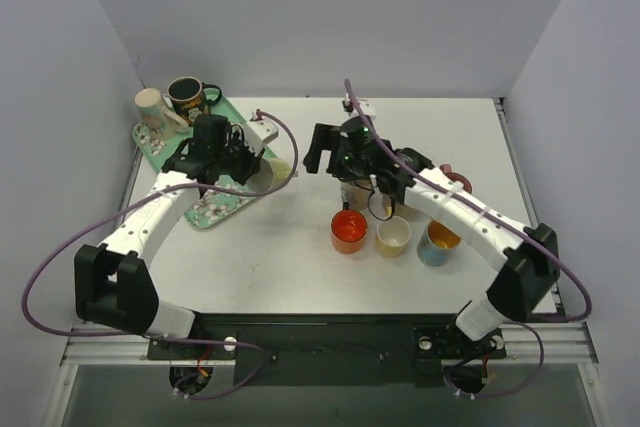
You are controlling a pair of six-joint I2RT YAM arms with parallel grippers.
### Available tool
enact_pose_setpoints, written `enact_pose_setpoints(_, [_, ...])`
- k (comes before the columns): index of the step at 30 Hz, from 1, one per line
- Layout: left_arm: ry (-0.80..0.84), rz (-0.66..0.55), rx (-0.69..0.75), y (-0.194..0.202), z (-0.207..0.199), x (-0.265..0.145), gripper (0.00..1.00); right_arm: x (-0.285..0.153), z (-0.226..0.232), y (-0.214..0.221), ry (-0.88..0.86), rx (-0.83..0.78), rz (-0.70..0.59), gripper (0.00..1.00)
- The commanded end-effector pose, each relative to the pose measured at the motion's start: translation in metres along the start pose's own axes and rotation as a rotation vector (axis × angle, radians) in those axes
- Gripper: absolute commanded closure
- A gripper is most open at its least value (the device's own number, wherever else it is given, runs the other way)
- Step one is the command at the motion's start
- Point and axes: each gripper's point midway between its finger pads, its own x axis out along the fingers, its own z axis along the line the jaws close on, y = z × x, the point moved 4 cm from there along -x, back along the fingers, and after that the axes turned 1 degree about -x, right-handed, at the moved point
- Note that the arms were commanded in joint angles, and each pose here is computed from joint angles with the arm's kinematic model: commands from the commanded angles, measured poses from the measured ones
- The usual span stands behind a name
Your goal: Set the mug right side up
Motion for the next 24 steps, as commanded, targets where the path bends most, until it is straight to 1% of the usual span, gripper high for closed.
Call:
enact_pose_setpoints(1, [0.037, 0.195, -0.355, 0.008, -0.026, -0.003, 1.00, -0.053, -0.049, -0.027, 0.273, -0.140, -0.109, 0.07])
enact_pose_setpoints(3, [0.077, 0.244, -0.406, 0.004, -0.034, 0.007, 1.00, -0.063, -0.058, -0.028, 0.321, -0.168, -0.110, 0.07])
enact_pose_setpoints(5, [0.064, 0.270, -0.473, 0.000, -0.033, 0.019, 1.00, -0.071, -0.066, -0.026, 0.356, -0.184, -0.107, 0.07])
enact_pose_setpoints(6, [0.046, 0.274, -0.526, -0.002, -0.030, 0.027, 1.00, -0.077, -0.067, -0.027, 0.360, -0.182, -0.119, 0.07])
enact_pose_setpoints(7, [0.043, 0.262, -0.545, -0.008, -0.028, 0.029, 1.00, -0.078, -0.074, -0.023, 0.380, -0.184, -0.115, 0.07])
enact_pose_setpoints(8, [0.054, 0.277, -0.598, -0.007, -0.032, 0.036, 1.00, -0.084, -0.075, -0.023, 0.383, -0.182, -0.127, 0.07])
enact_pose_setpoints(13, [0.062, 0.271, -0.698, -0.018, -0.046, 0.059, 1.00, -0.099, -0.094, -0.016, 0.436, -0.182, -0.153, 0.06])
enact_pose_setpoints(14, [0.041, 0.297, -0.721, -0.015, -0.050, 0.066, 1.00, -0.102, -0.096, -0.015, 0.441, -0.179, -0.159, 0.06])
enact_pose_setpoints(15, [0.010, 0.312, -0.731, -0.017, -0.049, 0.069, 1.00, -0.104, -0.098, -0.015, 0.443, -0.179, -0.164, 0.06])
enact_pose_setpoints(17, [-0.033, 0.406, -0.767, -0.003, -0.054, 0.085, 1.00, -0.110, -0.102, -0.014, 0.451, -0.177, -0.174, 0.06])
enact_pose_setpoints(19, [-0.023, 0.475, -0.790, 0.001, -0.061, 0.093, 1.00, -0.115, -0.107, -0.012, 0.462, -0.175, -0.183, 0.06])
enact_pose_setpoints(22, [-0.007, 0.497, -0.792, -0.001, -0.071, 0.102, 1.00, -0.121, -0.118, -0.007, 0.496, -0.169, -0.196, 0.05])
enact_pose_setpoints(24, [-0.076, 0.461, -0.780, -0.002, -0.062, 0.112, 1.00, -0.123, -0.123, -0.004, 0.508, -0.165, -0.201, 0.05])
